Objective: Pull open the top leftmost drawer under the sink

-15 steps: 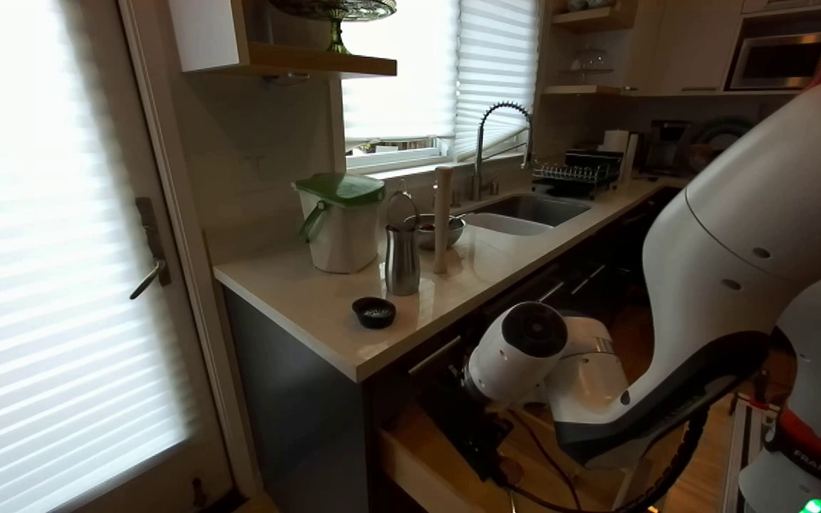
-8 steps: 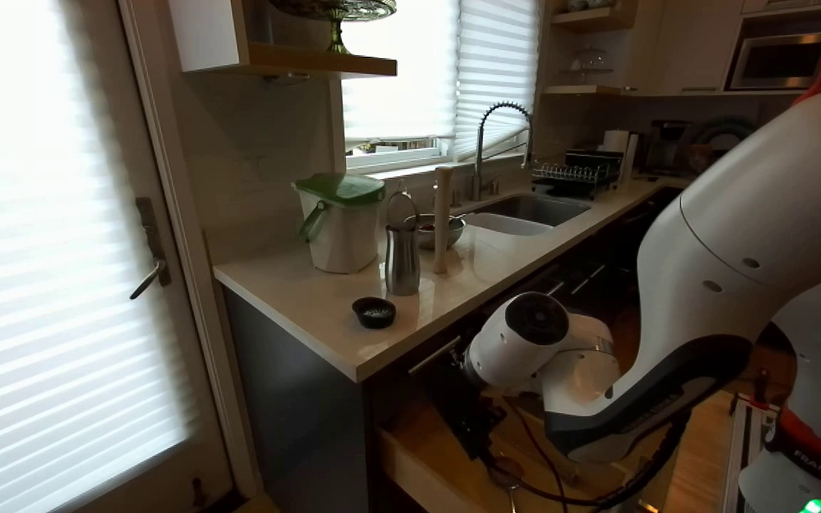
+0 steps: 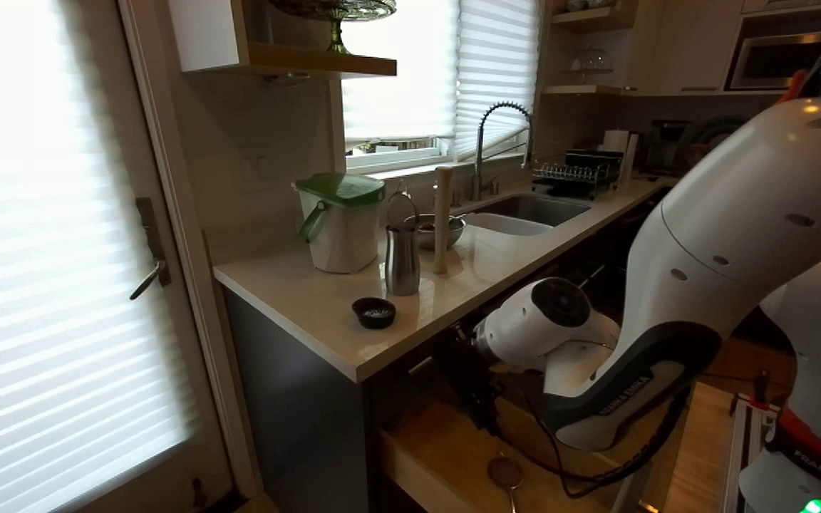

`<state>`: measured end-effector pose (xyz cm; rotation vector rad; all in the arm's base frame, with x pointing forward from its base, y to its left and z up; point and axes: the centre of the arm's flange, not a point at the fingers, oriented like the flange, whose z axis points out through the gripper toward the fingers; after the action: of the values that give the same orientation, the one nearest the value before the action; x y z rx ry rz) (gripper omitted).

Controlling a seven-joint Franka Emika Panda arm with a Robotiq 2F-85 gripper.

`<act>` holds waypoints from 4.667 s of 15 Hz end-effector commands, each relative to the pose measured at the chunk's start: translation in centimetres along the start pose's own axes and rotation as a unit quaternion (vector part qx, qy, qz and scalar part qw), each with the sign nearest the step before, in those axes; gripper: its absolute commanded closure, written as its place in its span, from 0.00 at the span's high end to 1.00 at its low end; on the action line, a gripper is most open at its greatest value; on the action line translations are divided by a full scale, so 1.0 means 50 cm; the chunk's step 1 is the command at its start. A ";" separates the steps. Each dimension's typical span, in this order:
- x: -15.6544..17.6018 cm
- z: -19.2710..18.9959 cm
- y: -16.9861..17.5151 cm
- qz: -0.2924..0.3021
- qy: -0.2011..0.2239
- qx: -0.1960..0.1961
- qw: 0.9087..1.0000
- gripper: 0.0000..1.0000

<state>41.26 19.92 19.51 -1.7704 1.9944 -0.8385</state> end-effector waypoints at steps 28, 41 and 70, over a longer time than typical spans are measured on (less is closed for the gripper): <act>0.064 0.017 0.040 -0.141 0.008 -0.151 0.978 1.00; 0.064 0.011 0.000 -0.009 -0.018 0.012 1.000 1.00; 0.033 0.091 0.037 -0.023 -0.113 -0.126 0.985 1.00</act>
<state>46.72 16.72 17.94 -1.8485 1.9312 -0.5372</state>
